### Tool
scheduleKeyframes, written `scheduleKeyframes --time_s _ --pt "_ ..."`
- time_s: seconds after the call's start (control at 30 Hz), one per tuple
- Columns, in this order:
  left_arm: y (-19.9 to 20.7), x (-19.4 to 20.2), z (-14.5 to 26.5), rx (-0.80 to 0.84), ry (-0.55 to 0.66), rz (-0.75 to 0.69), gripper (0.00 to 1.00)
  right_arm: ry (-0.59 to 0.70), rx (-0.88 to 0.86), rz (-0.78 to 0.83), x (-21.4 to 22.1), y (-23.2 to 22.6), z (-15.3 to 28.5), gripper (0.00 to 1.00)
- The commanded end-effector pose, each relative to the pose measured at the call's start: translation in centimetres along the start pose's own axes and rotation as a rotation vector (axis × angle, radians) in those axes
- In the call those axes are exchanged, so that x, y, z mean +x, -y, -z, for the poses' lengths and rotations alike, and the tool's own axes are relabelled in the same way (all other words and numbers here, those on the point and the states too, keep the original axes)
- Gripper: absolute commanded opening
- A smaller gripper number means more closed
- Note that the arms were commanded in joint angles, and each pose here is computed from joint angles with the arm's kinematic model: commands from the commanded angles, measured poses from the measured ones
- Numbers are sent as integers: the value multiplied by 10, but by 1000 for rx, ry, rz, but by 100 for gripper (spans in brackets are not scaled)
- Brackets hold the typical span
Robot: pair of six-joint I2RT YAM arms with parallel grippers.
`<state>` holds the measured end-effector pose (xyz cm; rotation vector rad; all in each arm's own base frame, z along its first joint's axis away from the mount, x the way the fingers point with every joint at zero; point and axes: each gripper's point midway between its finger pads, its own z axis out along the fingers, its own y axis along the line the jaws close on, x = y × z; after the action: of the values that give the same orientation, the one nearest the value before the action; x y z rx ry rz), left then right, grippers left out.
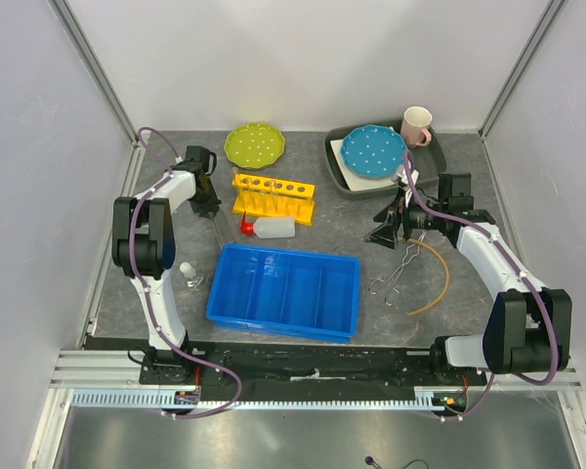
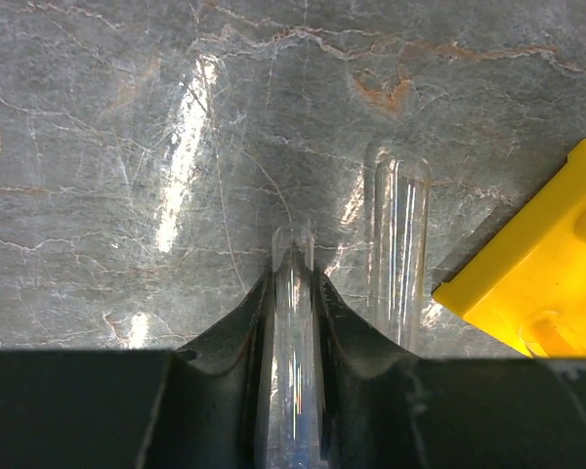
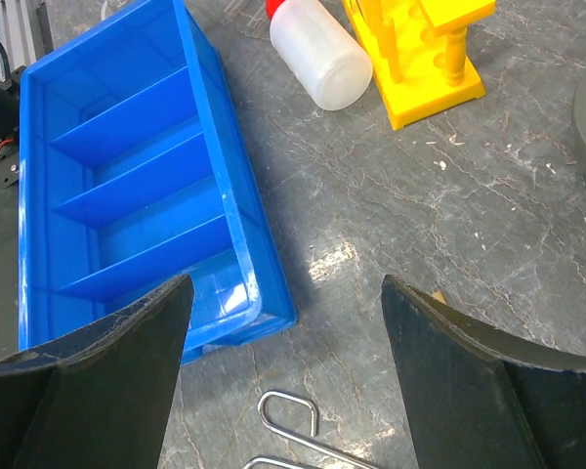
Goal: Organize the chemistry lab equipment
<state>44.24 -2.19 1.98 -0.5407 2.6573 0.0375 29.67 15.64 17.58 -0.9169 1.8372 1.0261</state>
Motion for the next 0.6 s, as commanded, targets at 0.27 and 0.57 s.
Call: scheduleKeyframes --time_s 0.27,0.57 --pt "-9 -54 44 60 217 8 19 48 -34 63 -17 -5 4 86" --pt "-4 -72 98 158 361 -53 18 47 -40 62 -16 -6 5 86"
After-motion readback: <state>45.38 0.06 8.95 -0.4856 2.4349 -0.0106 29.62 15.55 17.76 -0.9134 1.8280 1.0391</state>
